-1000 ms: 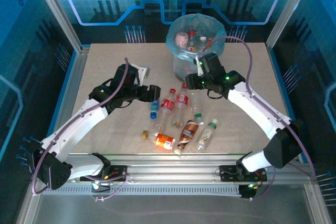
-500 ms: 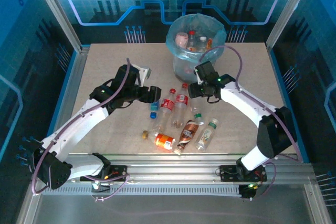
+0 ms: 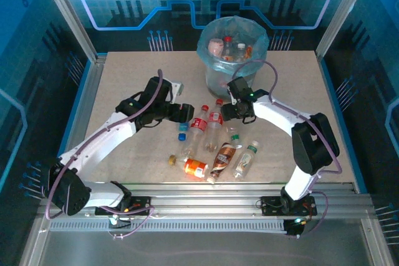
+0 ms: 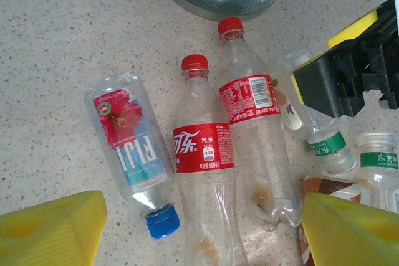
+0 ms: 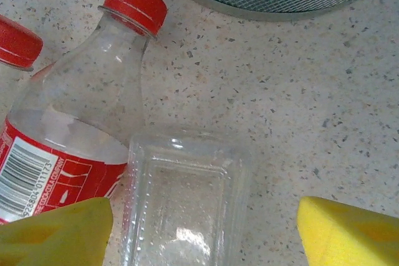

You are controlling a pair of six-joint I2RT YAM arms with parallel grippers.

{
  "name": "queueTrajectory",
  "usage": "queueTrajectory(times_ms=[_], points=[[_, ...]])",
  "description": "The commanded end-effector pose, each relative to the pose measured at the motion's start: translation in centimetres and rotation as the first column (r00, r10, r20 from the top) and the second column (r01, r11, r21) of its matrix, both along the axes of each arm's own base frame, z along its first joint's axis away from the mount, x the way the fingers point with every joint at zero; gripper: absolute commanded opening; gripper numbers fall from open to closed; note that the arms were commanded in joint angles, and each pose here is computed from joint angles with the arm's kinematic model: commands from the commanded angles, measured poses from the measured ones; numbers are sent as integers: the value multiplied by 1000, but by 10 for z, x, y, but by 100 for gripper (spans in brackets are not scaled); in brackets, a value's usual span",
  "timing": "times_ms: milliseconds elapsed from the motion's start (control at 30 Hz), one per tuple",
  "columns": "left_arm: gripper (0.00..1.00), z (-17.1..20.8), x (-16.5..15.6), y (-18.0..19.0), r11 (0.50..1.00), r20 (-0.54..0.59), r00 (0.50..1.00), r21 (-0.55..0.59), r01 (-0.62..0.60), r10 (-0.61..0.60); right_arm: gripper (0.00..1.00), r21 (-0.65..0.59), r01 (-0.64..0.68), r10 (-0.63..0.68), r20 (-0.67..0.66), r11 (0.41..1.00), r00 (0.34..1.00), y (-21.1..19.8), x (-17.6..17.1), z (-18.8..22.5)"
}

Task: Put the plastic bottles in the bin

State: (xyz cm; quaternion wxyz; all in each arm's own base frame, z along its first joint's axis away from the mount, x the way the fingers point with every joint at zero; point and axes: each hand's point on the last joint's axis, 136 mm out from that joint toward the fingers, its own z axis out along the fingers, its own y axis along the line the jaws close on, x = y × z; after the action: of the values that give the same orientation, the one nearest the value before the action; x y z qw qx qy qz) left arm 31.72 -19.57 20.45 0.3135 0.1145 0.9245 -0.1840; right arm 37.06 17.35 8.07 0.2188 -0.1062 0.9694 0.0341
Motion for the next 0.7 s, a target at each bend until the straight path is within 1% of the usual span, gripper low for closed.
queueTrajectory(times_ms=[0, 100, 300, 433, 667], points=[[83, 2, 0, -8, 1000, -3, 1000, -24, 18, -18, 80, 29, -2, 2, 7, 1000, 1000, 5, 10, -2], [84, -1, 0, -6, 1000, -8, 1000, -19, 11, -11, 83, 6, 0, 0, -1, 1000, 1000, 4, 14, -7], [84, -7, 1, -7, 1000, -19, 1000, -22, 2, -3, 82, -37, -7, 6, -24, 999, 1000, 1, 17, -22], [84, -9, 4, -8, 1000, -17, 1000, -22, 2, -2, 76, -59, -6, 5, -16, 998, 1000, -3, 18, -25], [86, -1, 10, -9, 1000, 1, 1000, -9, 2, -2, 65, -31, 8, -8, 1, 999, 1000, -2, 23, -15]])
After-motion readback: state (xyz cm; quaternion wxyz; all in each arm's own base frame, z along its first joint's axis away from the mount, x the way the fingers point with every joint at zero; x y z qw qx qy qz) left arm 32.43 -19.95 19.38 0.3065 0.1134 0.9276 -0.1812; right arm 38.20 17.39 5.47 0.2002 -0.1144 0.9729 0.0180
